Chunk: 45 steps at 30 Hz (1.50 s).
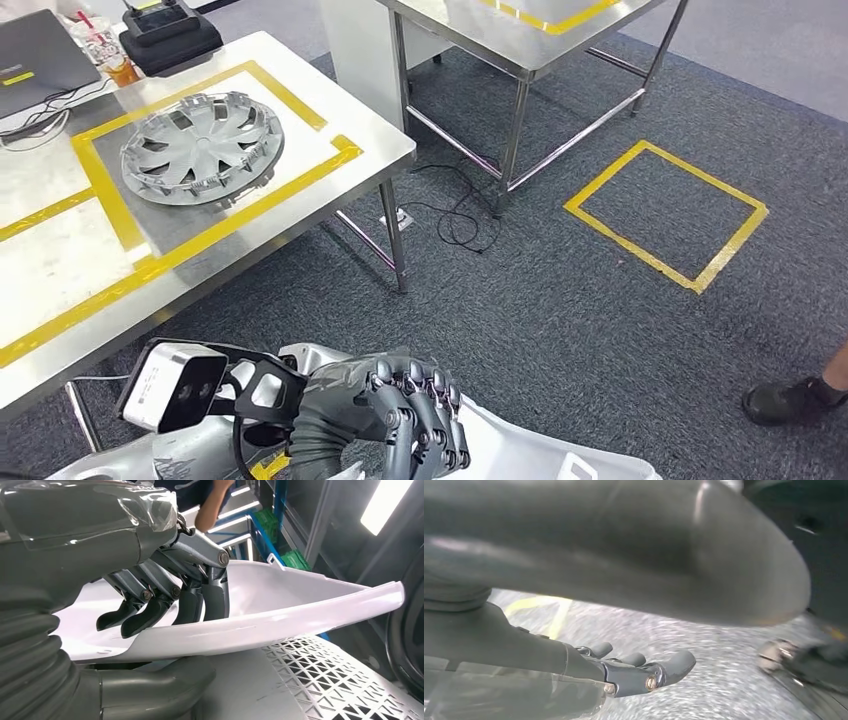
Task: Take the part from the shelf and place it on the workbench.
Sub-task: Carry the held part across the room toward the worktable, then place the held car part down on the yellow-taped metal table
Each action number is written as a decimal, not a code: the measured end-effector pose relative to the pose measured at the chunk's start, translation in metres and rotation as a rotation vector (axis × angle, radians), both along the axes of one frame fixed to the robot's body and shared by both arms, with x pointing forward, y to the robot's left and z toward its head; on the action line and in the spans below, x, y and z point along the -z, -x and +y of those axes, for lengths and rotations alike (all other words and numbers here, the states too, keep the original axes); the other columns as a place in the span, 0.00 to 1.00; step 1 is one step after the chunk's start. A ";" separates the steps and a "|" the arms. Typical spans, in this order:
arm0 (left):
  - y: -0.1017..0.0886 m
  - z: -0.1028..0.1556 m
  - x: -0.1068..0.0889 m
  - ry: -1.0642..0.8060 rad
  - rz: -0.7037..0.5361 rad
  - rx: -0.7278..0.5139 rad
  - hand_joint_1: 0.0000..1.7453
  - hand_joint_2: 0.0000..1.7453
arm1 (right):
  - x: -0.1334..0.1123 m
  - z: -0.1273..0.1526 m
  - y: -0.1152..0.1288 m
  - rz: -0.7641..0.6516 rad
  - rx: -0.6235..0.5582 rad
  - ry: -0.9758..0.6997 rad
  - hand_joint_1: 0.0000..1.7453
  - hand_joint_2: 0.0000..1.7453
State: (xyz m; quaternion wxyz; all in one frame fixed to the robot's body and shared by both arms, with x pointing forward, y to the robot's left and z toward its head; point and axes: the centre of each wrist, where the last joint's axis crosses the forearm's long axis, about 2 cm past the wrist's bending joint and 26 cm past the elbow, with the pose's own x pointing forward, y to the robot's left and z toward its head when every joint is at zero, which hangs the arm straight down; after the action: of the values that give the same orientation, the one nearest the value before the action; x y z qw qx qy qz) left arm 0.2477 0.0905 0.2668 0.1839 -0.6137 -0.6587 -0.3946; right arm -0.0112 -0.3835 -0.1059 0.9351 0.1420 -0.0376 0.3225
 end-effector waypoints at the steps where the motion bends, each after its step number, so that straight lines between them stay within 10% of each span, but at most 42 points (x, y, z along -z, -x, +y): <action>1: 0.000 0.000 0.001 -0.001 0.002 0.001 1.00 1.00 | 0.000 0.000 0.001 0.008 -0.020 0.000 0.00 0.00; 45: -0.002 -0.002 0.007 -0.019 0.015 -0.050 1.00 1.00 | 0.000 0.001 -0.006 -0.002 -0.079 0.005 0.00 0.00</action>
State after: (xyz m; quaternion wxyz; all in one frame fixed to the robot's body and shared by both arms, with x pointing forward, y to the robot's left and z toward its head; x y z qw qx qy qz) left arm 0.2495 0.0880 0.2595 0.2045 -0.5982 -0.6685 -0.3917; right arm -0.0054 -0.3829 -0.1059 0.9219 0.1407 -0.0323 0.3595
